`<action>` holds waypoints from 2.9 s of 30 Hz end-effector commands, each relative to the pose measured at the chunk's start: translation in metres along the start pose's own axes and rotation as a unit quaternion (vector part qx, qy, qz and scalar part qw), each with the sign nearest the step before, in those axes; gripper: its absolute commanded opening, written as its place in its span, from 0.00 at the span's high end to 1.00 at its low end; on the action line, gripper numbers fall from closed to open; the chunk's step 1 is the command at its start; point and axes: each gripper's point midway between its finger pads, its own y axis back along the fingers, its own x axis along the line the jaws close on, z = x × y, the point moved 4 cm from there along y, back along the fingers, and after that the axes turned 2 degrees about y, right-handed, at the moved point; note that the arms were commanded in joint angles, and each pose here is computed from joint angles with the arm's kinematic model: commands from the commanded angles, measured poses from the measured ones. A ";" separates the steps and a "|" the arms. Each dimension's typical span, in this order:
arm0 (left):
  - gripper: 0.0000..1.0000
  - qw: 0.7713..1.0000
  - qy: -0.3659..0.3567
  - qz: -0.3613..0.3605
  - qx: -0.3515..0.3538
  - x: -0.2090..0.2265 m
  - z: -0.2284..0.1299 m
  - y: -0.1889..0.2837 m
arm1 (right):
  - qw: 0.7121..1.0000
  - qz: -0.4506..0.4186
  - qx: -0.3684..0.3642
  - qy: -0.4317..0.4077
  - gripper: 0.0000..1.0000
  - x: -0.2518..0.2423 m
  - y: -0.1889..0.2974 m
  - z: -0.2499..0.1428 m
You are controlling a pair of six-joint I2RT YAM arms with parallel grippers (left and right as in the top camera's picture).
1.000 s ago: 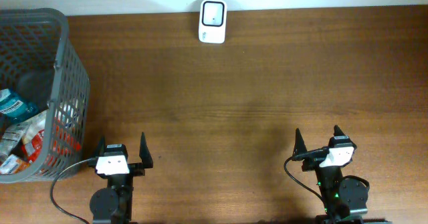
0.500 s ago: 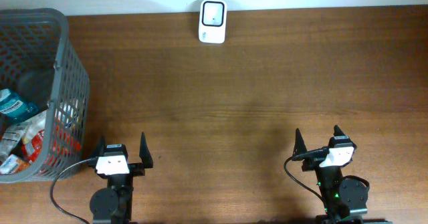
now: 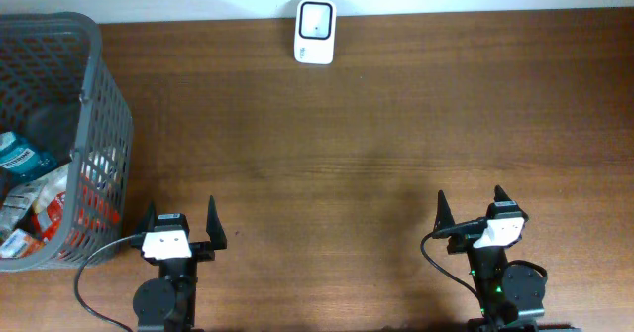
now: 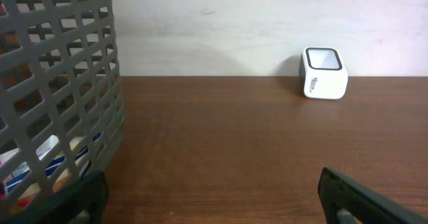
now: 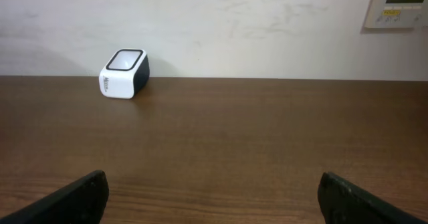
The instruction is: Scan the item barcode
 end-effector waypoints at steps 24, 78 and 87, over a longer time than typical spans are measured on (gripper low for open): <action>0.01 1.000 0.000 -0.007 -0.001 -0.002 -0.001 0.000 | 1.000 -0.005 0.004 0.000 0.01 -0.001 0.000 -0.003; 0.02 0.866 -0.057 -0.472 -0.153 -0.123 0.278 0.025 | 1.000 -0.005 0.004 0.000 0.01 -0.001 0.000 -0.003; 0.02 0.869 -0.045 -0.455 -0.190 -0.120 0.302 0.015 | 1.000 -0.005 0.004 0.000 0.01 -0.001 0.000 -0.003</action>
